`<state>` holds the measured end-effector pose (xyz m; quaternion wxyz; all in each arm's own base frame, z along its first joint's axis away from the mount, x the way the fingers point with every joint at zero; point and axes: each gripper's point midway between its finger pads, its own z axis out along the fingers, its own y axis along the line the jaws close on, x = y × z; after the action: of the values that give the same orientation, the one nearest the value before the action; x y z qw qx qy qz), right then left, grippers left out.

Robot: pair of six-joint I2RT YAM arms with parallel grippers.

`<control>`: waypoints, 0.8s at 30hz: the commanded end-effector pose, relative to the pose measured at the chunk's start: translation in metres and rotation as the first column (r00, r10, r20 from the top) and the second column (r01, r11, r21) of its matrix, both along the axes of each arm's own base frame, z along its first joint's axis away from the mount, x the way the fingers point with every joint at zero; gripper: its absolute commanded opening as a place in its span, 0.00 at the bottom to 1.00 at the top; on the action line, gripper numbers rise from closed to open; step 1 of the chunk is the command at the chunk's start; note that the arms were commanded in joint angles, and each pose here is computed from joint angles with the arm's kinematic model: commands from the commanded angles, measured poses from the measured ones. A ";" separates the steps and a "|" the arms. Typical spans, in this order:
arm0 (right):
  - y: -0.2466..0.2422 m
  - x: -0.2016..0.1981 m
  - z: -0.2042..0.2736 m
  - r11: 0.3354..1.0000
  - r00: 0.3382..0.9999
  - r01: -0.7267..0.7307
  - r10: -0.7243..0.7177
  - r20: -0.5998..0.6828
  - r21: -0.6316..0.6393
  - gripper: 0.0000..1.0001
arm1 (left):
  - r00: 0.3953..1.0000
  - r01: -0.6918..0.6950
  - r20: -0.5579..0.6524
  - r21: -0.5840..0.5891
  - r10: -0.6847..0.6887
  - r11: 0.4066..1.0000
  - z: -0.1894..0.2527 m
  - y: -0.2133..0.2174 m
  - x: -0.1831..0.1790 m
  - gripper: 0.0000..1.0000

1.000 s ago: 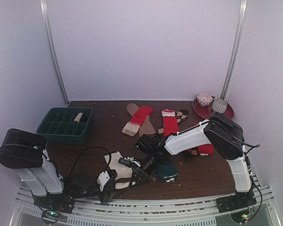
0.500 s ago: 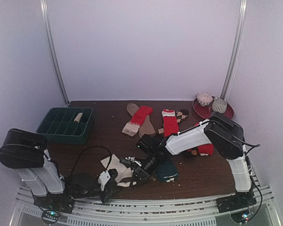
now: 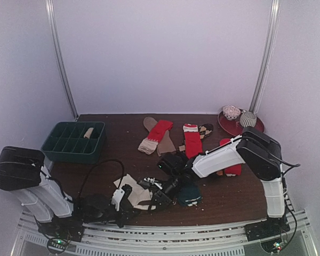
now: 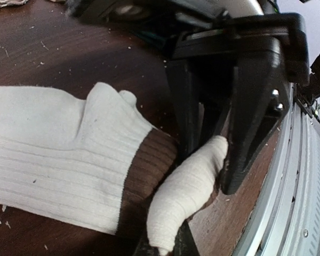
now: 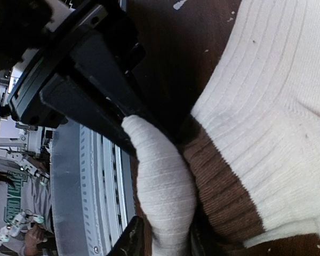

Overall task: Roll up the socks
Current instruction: Roll a pair of socks at the center of the board.

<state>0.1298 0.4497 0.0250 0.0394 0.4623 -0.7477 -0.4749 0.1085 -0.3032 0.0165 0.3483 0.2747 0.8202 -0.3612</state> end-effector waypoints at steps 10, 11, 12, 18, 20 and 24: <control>-0.037 0.025 0.047 0.970 0.513 -0.092 -0.148 0.845 0.226 0.50 | 0.892 0.002 -0.438 0.254 0.113 0.967 -0.096 0.072 -0.049 0.00; -0.036 0.020 0.047 0.970 0.452 -0.131 -0.124 0.883 0.204 0.52 | 0.886 0.004 -0.450 0.256 0.115 0.967 -0.098 0.073 -0.051 0.00; -0.032 0.011 0.046 0.968 0.403 -0.175 -0.098 0.910 0.181 0.53 | 0.879 0.006 -0.462 0.258 0.118 0.966 -0.099 0.074 -0.053 0.00; -0.008 -0.004 0.040 0.956 0.229 -0.283 -0.008 0.973 0.074 0.54 | 0.869 0.017 -0.483 0.238 0.103 0.971 -0.099 0.071 -0.056 0.00; -0.006 -0.003 0.035 0.957 0.188 -0.288 0.014 0.982 0.041 0.54 | 0.869 0.020 -0.483 0.244 0.104 0.970 -0.100 0.073 -0.057 0.00; -0.005 -0.004 0.027 0.957 0.175 -0.290 0.032 0.984 0.020 0.53 | 0.868 0.021 -0.485 0.258 0.110 0.966 -0.102 0.077 -0.058 0.00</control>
<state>0.1146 0.4412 0.0534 -0.4202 0.7283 -0.5089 -0.1843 0.0996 -0.3069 0.0186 0.2730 0.1857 0.8155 -0.4754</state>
